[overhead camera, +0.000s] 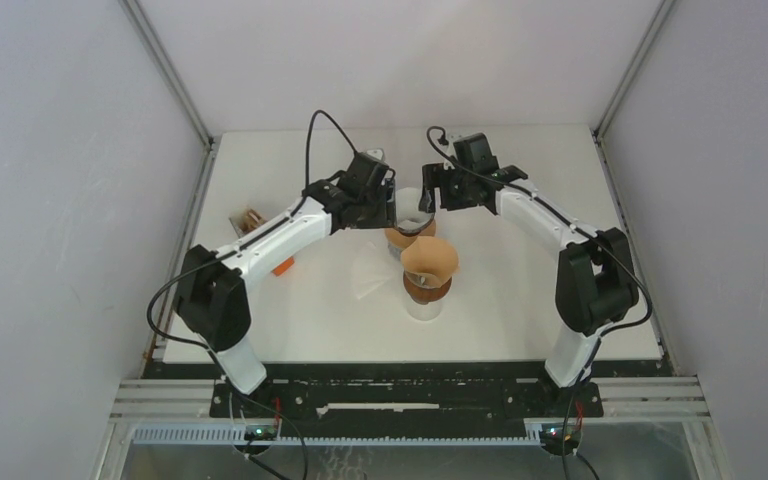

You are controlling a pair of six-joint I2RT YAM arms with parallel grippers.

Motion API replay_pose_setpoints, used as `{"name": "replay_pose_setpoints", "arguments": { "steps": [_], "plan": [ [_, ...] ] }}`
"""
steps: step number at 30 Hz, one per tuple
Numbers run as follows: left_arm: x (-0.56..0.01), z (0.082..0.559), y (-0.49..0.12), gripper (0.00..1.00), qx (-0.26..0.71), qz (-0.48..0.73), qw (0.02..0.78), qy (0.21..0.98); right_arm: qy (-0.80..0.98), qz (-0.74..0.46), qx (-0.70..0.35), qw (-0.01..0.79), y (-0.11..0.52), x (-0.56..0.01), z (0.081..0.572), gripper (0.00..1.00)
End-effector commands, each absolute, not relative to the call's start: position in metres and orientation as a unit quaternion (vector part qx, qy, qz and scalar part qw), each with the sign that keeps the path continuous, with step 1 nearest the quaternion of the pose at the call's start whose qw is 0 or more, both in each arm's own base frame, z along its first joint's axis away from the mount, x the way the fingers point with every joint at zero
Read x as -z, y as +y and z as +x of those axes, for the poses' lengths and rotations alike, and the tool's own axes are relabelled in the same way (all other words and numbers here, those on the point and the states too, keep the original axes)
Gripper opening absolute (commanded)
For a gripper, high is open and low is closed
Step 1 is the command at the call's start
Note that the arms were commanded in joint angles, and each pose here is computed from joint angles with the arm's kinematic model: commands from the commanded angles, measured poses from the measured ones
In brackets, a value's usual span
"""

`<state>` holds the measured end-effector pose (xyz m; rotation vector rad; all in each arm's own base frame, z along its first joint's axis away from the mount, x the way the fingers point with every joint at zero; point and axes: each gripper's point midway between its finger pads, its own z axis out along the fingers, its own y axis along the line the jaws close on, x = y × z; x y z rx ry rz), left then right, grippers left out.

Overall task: Place the coffee filter in the dripper
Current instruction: Adjust the coffee filter in the coffee dripper.

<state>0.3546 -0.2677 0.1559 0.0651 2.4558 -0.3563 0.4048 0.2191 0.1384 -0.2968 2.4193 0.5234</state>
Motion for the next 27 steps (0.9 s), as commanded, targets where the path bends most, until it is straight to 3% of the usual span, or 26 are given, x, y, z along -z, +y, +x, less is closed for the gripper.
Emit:
{"name": "replay_pose_setpoints", "arguments": {
  "steps": [1,27],
  "plan": [
    [-0.148,0.358,-0.263,0.58,0.128,0.028,0.319,0.939,0.913,-0.124,-0.186,0.343,0.221,-0.153,0.417,0.82],
    [-0.205,0.363,-0.270,0.65,0.172,0.016,0.370,0.913,0.888,-0.141,-0.224,0.376,0.231,-0.212,0.401,0.82]
  ]
}}
